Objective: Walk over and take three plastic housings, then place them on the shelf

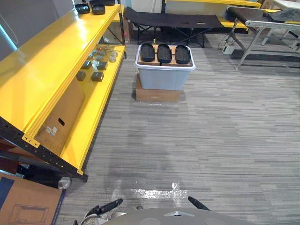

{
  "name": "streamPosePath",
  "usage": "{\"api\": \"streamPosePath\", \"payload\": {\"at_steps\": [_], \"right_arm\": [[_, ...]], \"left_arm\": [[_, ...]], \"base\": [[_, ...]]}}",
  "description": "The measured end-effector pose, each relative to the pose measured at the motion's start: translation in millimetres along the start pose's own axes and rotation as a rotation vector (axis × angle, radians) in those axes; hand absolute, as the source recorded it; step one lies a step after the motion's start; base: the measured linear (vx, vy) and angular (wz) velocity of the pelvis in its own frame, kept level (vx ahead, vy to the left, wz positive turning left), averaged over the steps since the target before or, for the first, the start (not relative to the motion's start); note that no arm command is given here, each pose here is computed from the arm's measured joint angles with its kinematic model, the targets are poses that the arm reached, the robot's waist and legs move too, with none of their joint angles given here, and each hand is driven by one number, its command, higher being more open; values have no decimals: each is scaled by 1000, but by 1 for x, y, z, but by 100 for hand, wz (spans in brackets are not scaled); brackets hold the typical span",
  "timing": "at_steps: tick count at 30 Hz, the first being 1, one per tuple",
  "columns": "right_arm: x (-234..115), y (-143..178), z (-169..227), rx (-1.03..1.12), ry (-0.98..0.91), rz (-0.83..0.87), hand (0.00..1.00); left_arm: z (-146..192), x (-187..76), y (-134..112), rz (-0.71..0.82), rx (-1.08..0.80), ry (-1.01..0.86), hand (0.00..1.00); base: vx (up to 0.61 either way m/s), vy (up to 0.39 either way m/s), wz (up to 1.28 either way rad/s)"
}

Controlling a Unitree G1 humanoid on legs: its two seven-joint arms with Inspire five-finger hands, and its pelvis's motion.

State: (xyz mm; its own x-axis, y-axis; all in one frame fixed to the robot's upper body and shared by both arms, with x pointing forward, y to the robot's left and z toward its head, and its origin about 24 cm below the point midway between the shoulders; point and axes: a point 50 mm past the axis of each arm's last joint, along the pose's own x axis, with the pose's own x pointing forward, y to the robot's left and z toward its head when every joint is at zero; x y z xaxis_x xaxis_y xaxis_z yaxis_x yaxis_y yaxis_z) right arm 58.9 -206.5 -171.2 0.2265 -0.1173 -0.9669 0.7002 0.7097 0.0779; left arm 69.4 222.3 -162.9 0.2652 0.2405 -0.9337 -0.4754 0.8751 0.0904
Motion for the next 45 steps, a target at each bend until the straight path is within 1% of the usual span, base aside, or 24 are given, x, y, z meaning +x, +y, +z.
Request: {"api": "streamPosePath", "payload": {"at_steps": [1, 3, 4, 7, 9, 13, 19, 21, 27, 31, 40, 42, 45], "right_arm": [[0, 9, 15, -15, -78, 28, 100], [-1, 16, 27, -35, -139, 50, 100], [-3, 24, 41, -63, -206, 79, 100], [-6, 37, 59, -99, -292, 127, 100], [-6, 40, 61, -105, -305, 135, 100], [-6, 45, 56, -120, -291, 149, 100], [-5, 43, 49, -56, -268, 152, 100], [-5, 43, 46, -48, -261, 151, 100], [-3, 32, 20, 14, -202, 121, 100], [-3, 27, 13, 45, -191, 111, 100], [-3, 27, 13, 82, -201, 120, 100], [-3, 30, 17, 88, -209, 122, 100], [-4, 32, 25, 196, -229, 101, 100]], "left_arm": [[13, -1, -9, -33, -23, -57, 100], [19, -2, -15, -54, -38, -83, 100], [25, -3, -22, -84, -32, -109, 100], [33, -4, -29, -124, -39, -153, 100], [35, -5, -33, -138, -29, -156, 100], [36, -5, -37, -154, -26, -154, 100], [30, -6, -42, -156, -39, -145, 100], [26, -6, -39, -160, -87, -141, 100], [17, -5, -32, -131, -97, -117, 100], [15, -5, -29, -124, -124, -131, 100], [17, -6, -30, -129, -116, -140, 100], [19, -8, -31, -153, -113, -170, 100], [32, -13, -38, -220, -78, -228, 100]], "base": [[-48, 6, 4], [-90, 8, 3], [-104, 5, 1], [-60, -2, 2], [-14, -1, 3], [26, -2, 5], [13, 0, 1], [-17, -6, -2], [-44, -5, -6], [-41, 8, -8], [-15, 2, -3], [-4, 26, -11], [6, 56, 0]]}}
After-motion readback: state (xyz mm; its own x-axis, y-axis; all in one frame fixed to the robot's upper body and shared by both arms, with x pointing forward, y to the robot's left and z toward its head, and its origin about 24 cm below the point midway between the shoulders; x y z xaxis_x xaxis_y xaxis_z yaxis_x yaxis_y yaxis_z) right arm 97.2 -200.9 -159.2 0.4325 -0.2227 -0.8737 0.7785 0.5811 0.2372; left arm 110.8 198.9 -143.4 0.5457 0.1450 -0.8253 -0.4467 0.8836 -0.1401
